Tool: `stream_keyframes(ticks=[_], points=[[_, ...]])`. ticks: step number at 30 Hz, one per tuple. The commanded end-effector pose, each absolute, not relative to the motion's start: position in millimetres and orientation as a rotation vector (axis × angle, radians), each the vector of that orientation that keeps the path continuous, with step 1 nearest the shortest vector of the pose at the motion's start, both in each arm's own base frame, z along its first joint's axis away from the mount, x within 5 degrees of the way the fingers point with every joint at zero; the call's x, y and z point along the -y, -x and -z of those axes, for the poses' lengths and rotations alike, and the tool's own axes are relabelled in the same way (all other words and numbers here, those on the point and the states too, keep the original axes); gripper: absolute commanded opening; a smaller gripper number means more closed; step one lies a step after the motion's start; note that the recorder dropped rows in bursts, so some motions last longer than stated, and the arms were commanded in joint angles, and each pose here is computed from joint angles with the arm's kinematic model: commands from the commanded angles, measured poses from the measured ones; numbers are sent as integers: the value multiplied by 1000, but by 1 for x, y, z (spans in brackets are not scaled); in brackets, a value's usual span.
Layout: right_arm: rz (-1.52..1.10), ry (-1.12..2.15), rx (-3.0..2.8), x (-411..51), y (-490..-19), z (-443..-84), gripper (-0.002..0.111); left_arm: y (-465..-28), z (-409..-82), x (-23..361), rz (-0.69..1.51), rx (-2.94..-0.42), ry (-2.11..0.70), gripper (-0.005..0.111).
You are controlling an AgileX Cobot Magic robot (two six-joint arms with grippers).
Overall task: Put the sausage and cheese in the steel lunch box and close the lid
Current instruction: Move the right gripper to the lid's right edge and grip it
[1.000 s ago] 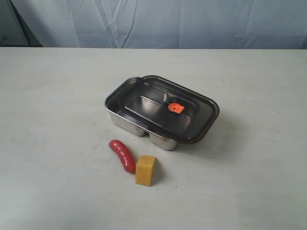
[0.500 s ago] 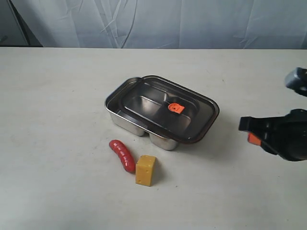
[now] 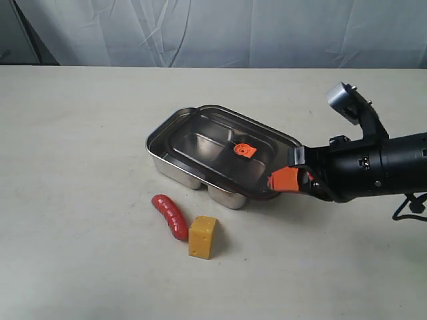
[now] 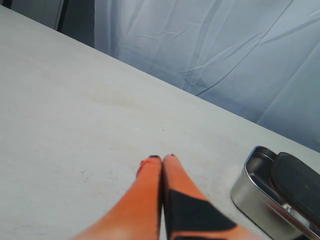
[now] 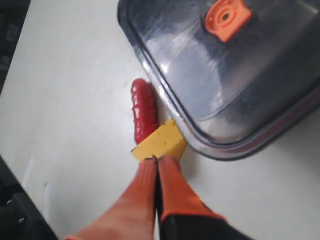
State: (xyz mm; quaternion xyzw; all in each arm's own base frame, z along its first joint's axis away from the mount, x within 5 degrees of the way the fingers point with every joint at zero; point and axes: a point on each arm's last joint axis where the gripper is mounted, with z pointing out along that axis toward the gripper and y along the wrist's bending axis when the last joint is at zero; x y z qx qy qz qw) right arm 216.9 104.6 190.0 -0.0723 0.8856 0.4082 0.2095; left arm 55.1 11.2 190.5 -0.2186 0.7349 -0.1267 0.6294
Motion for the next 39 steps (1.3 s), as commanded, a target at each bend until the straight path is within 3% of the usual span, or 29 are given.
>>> stream_keyframes(ticks=[1, 8, 12, 17, 22, 28, 31, 36, 37, 39], points=[[-997, 93, -2432, -96, -227, -192, -1, -55, -190, -11, 285, -1679, 487, 0], [-934, -104, -2504, -89, -229, -186, -1, -55, -190, -11, 285, -1679, 487, 0], [-764, -570, -2579, -59, -239, -159, -1, -55, -190, -11, 285, -1679, 487, 0], [-961, -489, -2664, -59, -242, -142, -1, -55, -190, -11, 285, -1679, 487, 0], [-1024, -620, -2633, -49, -250, -128, -1, -55, -190, -11, 285, -1679, 487, 0], [-1086, -585, -2525, -51, -257, -133, 0, -55, -190, -11, 285, -1679, 487, 0], [-1086, -572, -2464, -50, -264, -137, 17, -55, -190, -11, 285, -1679, 487, 0], [-1106, -555, -2448, -51, -271, -140, 68, -55, -190, -11, 285, -1679, 487, 0], [-1108, -561, -2451, -52, -271, -139, 74, -55, -190, -11, 285, -1679, 487, 0], [-1117, -572, -2460, -54, -271, -135, 74, -55, -190, -11, 285, -1679, 487, 0]])
